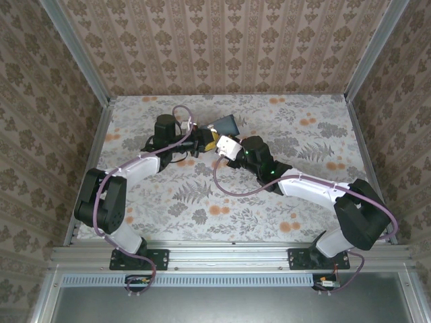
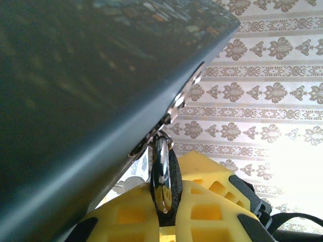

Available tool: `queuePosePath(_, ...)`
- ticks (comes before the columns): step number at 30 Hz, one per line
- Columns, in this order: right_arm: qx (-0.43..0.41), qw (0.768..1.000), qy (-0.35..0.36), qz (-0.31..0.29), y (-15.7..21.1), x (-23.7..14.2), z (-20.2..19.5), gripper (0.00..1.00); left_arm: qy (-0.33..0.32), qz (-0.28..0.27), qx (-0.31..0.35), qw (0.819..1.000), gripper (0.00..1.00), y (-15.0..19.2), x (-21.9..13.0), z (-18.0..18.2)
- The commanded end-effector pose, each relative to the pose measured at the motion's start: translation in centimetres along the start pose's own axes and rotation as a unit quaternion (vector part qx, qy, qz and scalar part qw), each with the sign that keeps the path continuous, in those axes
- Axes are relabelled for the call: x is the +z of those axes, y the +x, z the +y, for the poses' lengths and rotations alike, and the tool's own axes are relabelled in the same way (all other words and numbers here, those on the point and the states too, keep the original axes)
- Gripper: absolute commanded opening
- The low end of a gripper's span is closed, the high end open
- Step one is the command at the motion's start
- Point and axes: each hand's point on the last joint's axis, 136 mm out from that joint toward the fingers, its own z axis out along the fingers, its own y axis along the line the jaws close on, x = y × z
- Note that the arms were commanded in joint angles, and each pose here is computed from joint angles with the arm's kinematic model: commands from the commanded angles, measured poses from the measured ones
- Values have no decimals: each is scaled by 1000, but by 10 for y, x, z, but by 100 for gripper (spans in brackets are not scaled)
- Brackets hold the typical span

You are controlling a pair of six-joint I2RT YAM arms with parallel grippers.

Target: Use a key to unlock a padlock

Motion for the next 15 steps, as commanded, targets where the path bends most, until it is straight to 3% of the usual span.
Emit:
queuePosePath(1, -6, 1000, 5, -6, -7, 0, -3, 27, 47, 0, 80, 996, 0, 3, -9, -50)
queuePosePath(15, 49, 999, 9, 13, -1, 0, -4, 4, 52, -6, 79, 995, 0, 2, -10, -53)
